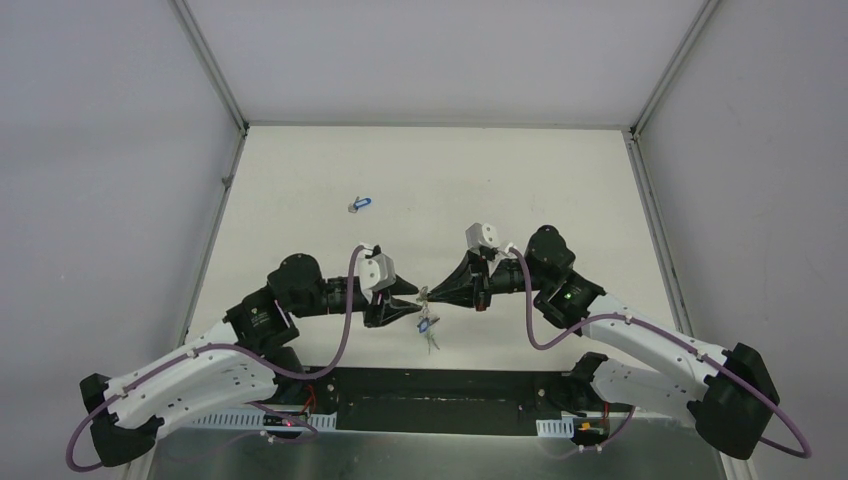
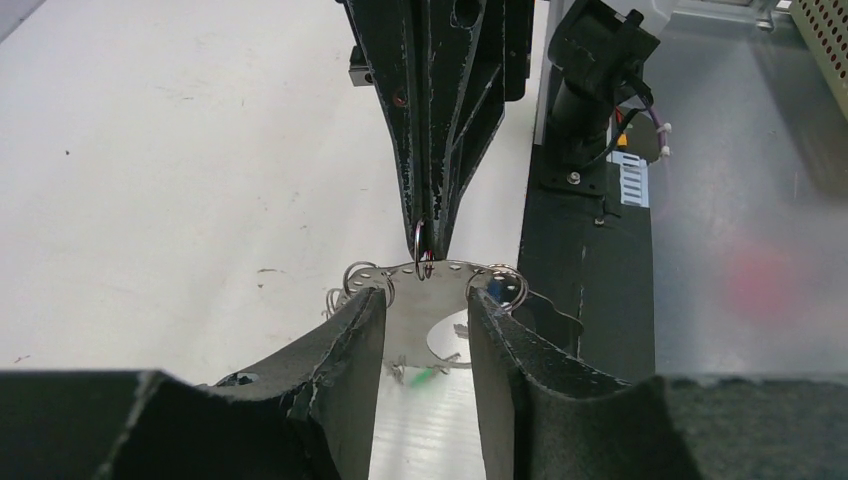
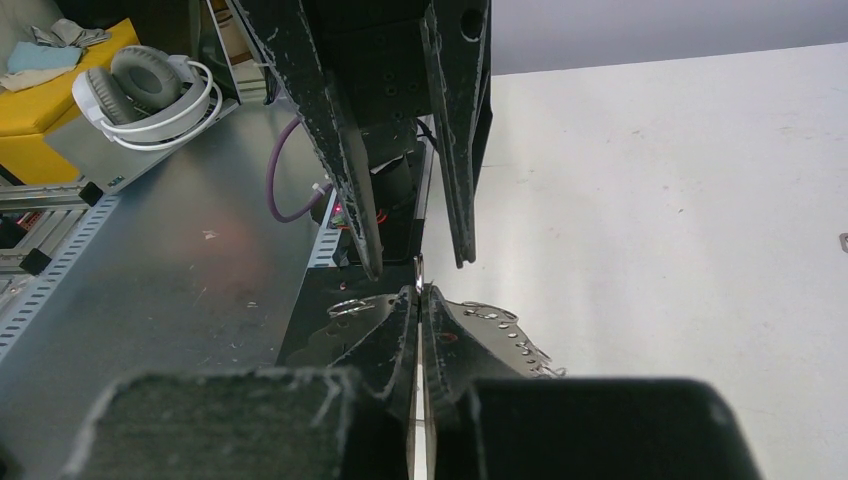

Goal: Put the keys on the keyring

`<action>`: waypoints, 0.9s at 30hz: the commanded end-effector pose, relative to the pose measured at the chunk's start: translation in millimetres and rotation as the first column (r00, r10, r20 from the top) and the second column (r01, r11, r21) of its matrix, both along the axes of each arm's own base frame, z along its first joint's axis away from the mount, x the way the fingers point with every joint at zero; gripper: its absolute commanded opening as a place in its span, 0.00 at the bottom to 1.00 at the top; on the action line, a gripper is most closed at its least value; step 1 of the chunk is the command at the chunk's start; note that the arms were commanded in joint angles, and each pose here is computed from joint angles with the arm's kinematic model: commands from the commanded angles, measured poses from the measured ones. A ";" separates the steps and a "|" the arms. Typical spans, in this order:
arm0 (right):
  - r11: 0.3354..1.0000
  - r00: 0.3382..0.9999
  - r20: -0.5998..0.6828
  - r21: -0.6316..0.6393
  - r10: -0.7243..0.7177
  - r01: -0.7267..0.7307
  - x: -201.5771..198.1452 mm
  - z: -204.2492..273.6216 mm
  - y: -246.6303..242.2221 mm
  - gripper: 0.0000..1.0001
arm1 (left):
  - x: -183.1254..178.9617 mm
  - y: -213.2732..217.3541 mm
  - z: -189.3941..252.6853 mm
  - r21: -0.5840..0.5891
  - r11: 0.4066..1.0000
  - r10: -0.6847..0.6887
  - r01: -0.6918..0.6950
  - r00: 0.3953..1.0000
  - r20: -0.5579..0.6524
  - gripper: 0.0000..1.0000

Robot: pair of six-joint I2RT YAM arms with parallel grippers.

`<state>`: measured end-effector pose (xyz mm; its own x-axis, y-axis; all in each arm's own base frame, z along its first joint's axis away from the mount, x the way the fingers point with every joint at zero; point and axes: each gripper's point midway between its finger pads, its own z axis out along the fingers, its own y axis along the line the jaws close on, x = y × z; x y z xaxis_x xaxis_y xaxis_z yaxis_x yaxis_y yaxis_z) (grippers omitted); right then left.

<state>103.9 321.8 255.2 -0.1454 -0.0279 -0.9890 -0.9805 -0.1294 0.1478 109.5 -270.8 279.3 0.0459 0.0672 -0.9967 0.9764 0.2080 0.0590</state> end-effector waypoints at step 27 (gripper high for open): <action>0.997 0.997 0.069 0.082 -0.021 0.016 0.8 24.9 -1.0 0.47 | 3.6 -6.0 18.6 -0.064 0.998 -0.002 0.005 0.999 0.044 0.00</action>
<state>105.2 321.9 255.3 -0.1508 -0.0273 -0.9882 -0.9809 -0.1203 0.1530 109.4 -282.4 278.3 0.0513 0.0498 -0.9974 0.9837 0.1699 0.0590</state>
